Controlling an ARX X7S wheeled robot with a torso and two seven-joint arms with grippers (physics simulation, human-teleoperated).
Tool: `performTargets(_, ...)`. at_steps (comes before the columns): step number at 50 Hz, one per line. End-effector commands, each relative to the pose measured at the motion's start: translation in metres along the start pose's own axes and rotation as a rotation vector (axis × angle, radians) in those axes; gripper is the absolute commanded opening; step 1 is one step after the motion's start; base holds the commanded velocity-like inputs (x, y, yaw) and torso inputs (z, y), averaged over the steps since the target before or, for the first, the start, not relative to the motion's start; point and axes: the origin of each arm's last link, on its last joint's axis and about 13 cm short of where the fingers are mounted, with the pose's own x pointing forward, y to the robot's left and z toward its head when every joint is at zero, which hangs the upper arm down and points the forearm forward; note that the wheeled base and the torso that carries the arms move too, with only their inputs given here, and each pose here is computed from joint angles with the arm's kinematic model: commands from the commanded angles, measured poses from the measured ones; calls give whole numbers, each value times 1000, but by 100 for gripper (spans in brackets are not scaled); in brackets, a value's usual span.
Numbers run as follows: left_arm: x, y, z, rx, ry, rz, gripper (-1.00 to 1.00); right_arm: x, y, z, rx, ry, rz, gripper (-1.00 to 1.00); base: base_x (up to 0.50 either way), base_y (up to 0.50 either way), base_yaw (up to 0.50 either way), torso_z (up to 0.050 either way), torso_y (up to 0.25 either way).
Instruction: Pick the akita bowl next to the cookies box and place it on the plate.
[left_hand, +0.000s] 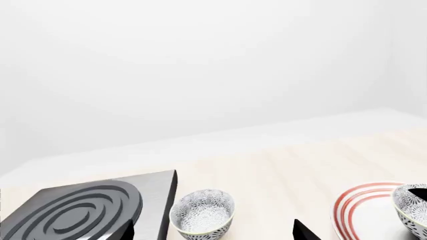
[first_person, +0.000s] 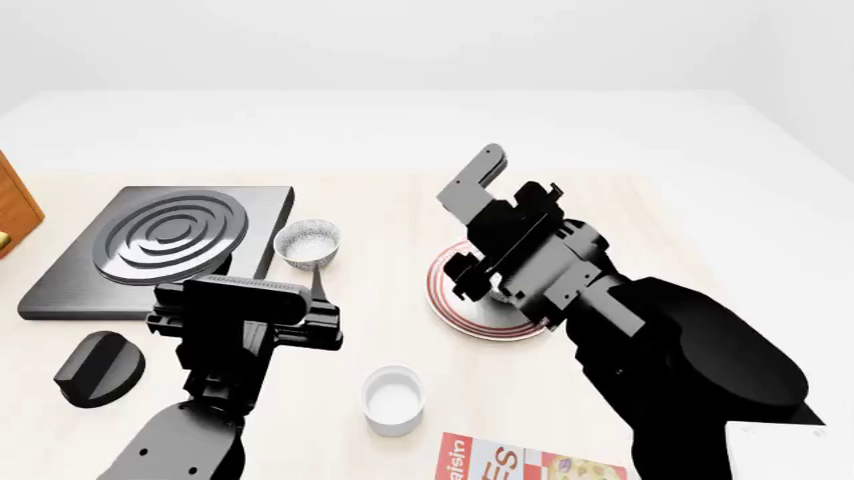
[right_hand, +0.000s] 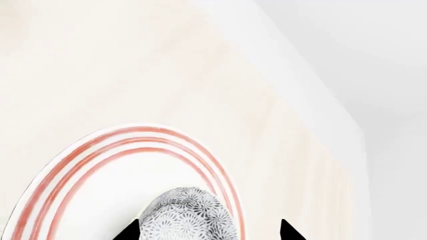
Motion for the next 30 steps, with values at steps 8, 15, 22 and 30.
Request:
performTargets(8, 2, 4, 7, -20, -4, 43, 100, -41, -58, 40, 166, -171, 79, 100, 0, 0, 0, 0, 0)
performTargets(15, 1, 4, 9, -11, -6, 53, 100, -105, -69, 17, 202, -276, 93, 100, 0, 0, 0, 0, 0)
performTargets(22, 0, 5, 15, -2, -15, 63, 100, -135, -74, -13, 353, -453, 76, 100, 0, 0, 0, 0, 0)
performTargets(30, 0, 7, 24, 2, -34, 75, 100, -142, -54, -41, 397, -660, -81, 100, 0, 0, 0, 0, 0)
